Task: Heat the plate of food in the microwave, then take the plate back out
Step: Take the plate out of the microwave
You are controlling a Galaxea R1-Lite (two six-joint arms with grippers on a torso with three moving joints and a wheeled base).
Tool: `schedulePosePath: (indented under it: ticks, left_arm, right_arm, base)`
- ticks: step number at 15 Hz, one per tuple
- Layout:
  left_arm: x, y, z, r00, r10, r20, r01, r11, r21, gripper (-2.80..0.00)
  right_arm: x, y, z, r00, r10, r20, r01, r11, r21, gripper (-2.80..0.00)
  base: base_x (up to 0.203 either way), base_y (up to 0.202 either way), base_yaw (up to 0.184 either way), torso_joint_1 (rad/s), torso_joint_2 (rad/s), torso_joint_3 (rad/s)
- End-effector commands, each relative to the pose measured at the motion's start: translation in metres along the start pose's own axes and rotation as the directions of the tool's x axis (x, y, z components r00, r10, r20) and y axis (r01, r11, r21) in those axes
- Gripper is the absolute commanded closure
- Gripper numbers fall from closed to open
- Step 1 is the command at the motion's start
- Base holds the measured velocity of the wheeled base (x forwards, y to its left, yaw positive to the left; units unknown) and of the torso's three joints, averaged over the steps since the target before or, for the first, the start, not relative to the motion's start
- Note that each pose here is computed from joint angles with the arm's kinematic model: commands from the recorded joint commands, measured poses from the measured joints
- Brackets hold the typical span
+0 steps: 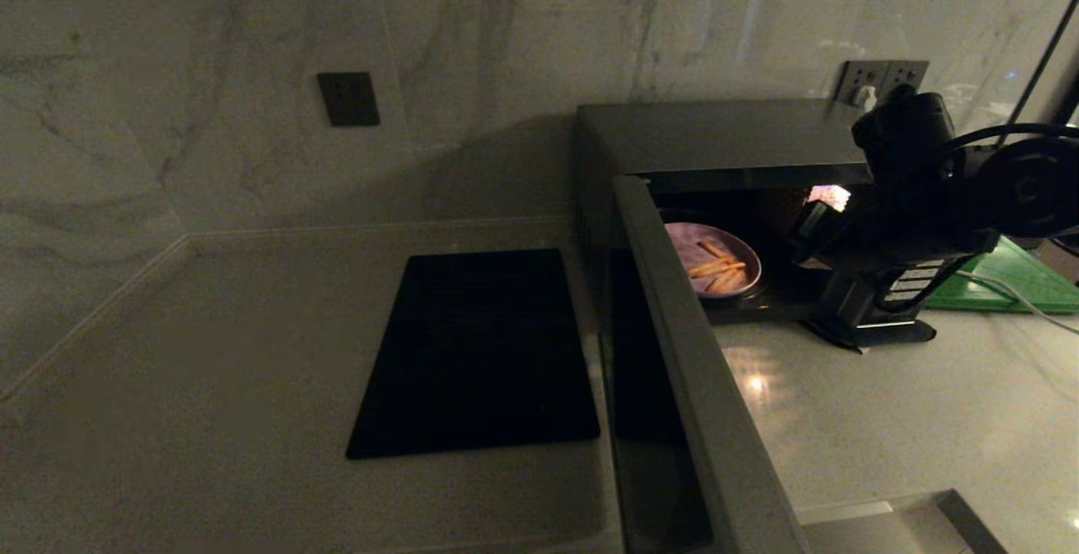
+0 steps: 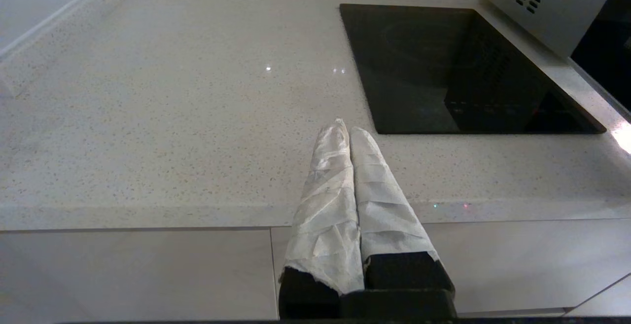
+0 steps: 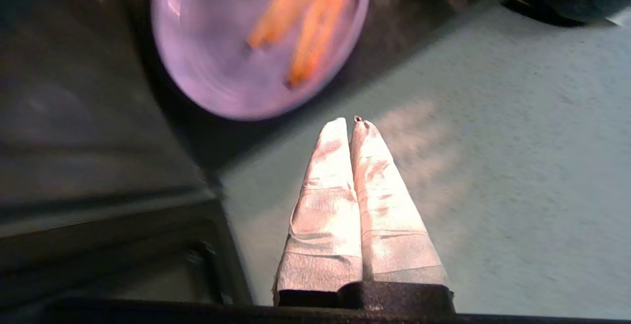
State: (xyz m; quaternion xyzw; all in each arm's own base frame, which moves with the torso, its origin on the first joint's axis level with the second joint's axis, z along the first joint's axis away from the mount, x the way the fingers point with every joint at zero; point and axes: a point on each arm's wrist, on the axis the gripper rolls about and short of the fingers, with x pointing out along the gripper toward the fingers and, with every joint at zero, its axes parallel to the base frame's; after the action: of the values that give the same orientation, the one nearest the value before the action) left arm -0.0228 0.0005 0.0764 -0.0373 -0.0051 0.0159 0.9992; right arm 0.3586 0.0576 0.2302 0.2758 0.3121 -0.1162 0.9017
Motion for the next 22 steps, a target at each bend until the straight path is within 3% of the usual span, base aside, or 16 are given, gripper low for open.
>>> schedulePosePath:
  ticks: [1, 3, 5, 8, 11, 13, 14, 20, 22]
  left_arm:
    - [0.000, 0.000, 0.000, 1.000, 0.002, -0.001, -0.002, 1.000, -0.001, 0.00]
    - [0.000, 0.000, 0.000, 1.000, 0.002, -0.001, -0.002, 1.000, -0.001, 0.00]
    - [0.000, 0.000, 0.000, 1.000, 0.002, -0.001, -0.002, 1.000, -0.001, 0.00]
    - [0.000, 0.000, 0.000, 1.000, 0.002, -0.001, -0.002, 1.000, -0.001, 0.00]
    - [0.000, 0.000, 0.000, 1.000, 0.002, -0.001, -0.002, 1.000, -0.001, 0.00]
    - [0.000, 0.000, 0.000, 1.000, 0.002, -0.001, -0.002, 1.000, -0.001, 0.00]
    - [0.000, 0.000, 0.000, 1.000, 0.002, -0.001, -0.002, 1.000, -0.001, 0.00]
    - [0.000, 0.000, 0.000, 1.000, 0.002, -0.001, -0.002, 1.000, -0.001, 0.00]
    - [0.000, 0.000, 0.000, 1.000, 0.002, -0.001, -0.002, 1.000, -0.001, 0.00]
  right_arm:
    - [-0.003, -0.005, -0.005, 0.997, -0.051, -0.059, 0.047, 0.996, -0.069, 0.00]
    - [-0.013, -0.005, -0.002, 0.997, -0.052, -0.059, 0.047, 0.996, -0.076, 0.00]
    - [-0.019, 0.001, 0.004, 0.999, -0.019, -0.037, 0.019, 1.000, 0.007, 0.00]
    - [-0.017, 0.006, 0.001, 0.998, 0.014, -0.061, -0.011, 0.999, 0.042, 0.00]
    - [-0.007, 0.014, 0.007, 0.998, 0.062, -0.017, -0.058, 0.982, 0.182, 0.00]
    - [-0.003, 0.016, 0.007, 0.998, 0.068, -0.004, -0.065, 0.973, 0.220, 0.00]
    - [0.000, 0.016, 0.006, 0.998, 0.060, -0.006, -0.057, 0.974, 0.221, -2.80]
    - [0.023, 0.014, -0.002, 0.999, 0.022, -0.043, -0.011, 0.975, 0.224, -2.80]
    - [0.030, 0.013, -0.005, 0.999, 0.008, -0.051, 0.005, 0.965, 0.262, -2.80]
  base:
    - [0.000, 0.000, 0.000, 0.000, 0.00, 0.000]
    - [0.000, 0.000, 0.000, 0.000, 0.00, 0.000]
    - [0.000, 0.000, 0.000, 0.000, 0.00, 0.000]
    - [0.000, 0.000, 0.000, 0.000, 0.00, 0.000]
    - [0.000, 0.000, 0.000, 0.000, 0.00, 0.000]
    - [0.000, 0.000, 0.000, 0.000, 0.00, 0.000]
    - [0.000, 0.000, 0.000, 0.000, 0.00, 0.000]
    - [0.000, 0.000, 0.000, 0.000, 0.00, 0.000]
    - [0.000, 0.000, 0.000, 0.000, 0.00, 0.000]
